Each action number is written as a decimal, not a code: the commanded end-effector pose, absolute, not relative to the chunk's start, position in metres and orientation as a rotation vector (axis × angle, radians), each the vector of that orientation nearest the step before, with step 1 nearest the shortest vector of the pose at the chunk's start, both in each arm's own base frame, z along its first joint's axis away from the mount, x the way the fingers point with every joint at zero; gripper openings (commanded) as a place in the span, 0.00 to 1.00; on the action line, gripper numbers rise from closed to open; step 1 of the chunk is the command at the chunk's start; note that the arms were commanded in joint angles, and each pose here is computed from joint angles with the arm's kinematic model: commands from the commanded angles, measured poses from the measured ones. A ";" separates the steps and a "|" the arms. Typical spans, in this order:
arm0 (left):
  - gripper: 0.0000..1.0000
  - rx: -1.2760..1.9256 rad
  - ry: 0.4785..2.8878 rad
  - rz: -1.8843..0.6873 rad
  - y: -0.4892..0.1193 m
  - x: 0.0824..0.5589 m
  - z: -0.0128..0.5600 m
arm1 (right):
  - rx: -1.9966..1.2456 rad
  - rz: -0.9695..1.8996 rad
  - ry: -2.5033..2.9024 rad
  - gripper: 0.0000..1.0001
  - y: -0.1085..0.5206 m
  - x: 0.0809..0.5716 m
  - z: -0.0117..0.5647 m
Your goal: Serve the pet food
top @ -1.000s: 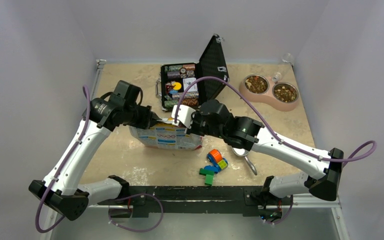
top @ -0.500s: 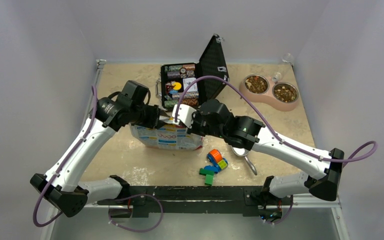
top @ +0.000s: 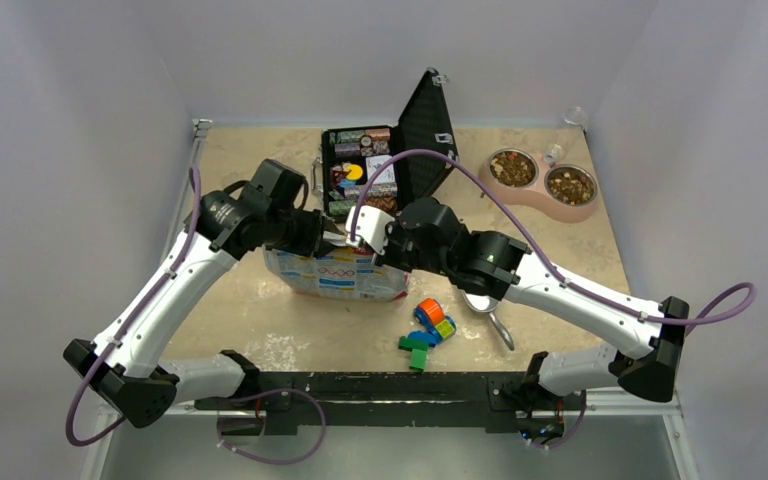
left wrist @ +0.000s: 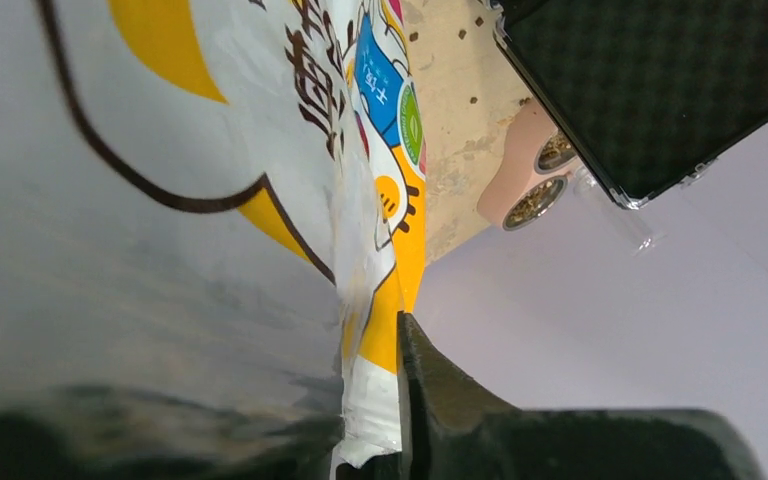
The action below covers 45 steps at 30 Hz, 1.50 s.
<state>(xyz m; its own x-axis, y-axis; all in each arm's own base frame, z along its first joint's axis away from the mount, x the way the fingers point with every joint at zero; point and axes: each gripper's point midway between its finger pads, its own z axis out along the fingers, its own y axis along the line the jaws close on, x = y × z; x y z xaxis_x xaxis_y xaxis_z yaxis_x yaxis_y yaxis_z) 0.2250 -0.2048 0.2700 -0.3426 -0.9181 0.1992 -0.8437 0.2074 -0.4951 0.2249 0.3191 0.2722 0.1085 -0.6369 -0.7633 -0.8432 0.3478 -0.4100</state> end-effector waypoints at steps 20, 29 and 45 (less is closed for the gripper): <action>0.00 -1.617 2.312 -0.997 -0.235 0.226 0.305 | -1.270 0.241 1.572 0.00 0.302 0.225 0.298; 0.55 -1.504 2.358 -0.850 -0.201 0.203 0.298 | -1.358 0.298 1.532 0.30 0.314 0.217 0.294; 0.60 -1.375 2.097 -0.875 -0.144 0.200 0.343 | -1.062 0.439 1.557 0.80 0.288 0.203 0.368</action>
<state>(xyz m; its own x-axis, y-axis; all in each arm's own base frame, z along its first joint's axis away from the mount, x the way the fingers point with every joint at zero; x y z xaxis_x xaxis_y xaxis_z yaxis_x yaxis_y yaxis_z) 0.1948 -0.1635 0.3128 -0.3949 -0.9164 0.0654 -0.7065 0.2574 -0.6592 0.2040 0.3066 0.3050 0.0938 -0.5416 -0.8354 -0.8613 0.3766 -0.3409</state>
